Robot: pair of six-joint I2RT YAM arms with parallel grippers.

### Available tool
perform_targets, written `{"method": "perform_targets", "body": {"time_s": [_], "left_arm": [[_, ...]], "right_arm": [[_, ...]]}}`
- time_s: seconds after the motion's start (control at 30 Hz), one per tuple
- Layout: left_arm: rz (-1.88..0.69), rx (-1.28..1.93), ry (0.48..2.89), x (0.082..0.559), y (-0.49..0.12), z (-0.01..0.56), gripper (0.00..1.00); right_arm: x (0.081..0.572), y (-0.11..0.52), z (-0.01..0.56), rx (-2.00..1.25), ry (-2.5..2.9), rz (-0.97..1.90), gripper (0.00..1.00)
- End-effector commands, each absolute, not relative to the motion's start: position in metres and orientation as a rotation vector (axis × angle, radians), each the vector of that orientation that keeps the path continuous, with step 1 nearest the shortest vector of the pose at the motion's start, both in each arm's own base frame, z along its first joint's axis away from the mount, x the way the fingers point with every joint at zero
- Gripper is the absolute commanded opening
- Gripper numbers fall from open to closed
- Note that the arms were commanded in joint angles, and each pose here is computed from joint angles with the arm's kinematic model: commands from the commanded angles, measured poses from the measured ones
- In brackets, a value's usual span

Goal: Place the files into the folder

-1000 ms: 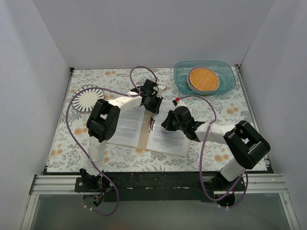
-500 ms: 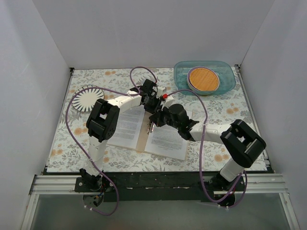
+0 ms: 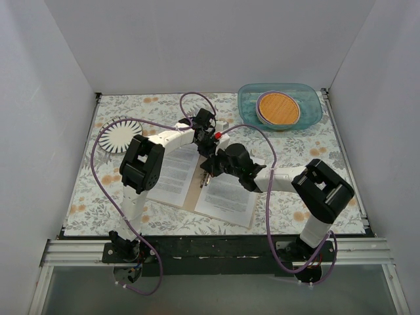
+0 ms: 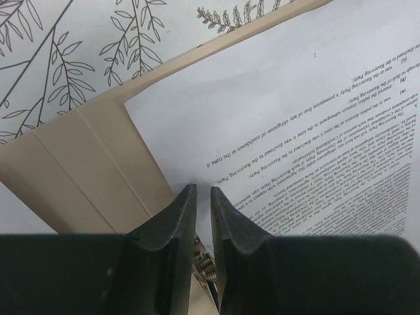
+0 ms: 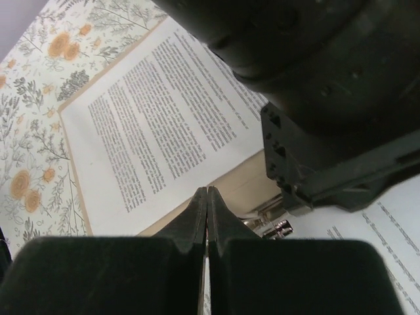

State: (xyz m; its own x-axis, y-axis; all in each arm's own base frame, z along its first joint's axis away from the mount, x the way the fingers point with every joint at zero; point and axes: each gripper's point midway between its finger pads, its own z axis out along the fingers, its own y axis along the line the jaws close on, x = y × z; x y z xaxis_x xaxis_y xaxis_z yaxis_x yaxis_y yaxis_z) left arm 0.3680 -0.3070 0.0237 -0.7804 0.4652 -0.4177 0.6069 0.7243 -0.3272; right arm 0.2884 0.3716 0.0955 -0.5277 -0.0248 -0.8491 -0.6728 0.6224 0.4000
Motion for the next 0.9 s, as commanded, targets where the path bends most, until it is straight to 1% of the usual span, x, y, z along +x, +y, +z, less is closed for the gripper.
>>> {"method": "perform_targets", "body": {"time_s": [0.0,0.57,0.87], "left_arm": [[-0.602,0.866,2.819,0.332,-0.285,-0.016,0.15],[-0.558,0.868,2.807,0.335,-0.280,-0.015,0.14],[-0.539,0.858,2.804,0.339,-0.278,-0.015,0.14]], "right_arm": [[0.291,0.392,0.120,-0.613,1.871,0.967,0.01],[0.271,0.402,0.092,-0.643,1.965,1.013,0.01],[0.248,0.402,0.073,-0.688,2.022,1.024,0.01]]}}
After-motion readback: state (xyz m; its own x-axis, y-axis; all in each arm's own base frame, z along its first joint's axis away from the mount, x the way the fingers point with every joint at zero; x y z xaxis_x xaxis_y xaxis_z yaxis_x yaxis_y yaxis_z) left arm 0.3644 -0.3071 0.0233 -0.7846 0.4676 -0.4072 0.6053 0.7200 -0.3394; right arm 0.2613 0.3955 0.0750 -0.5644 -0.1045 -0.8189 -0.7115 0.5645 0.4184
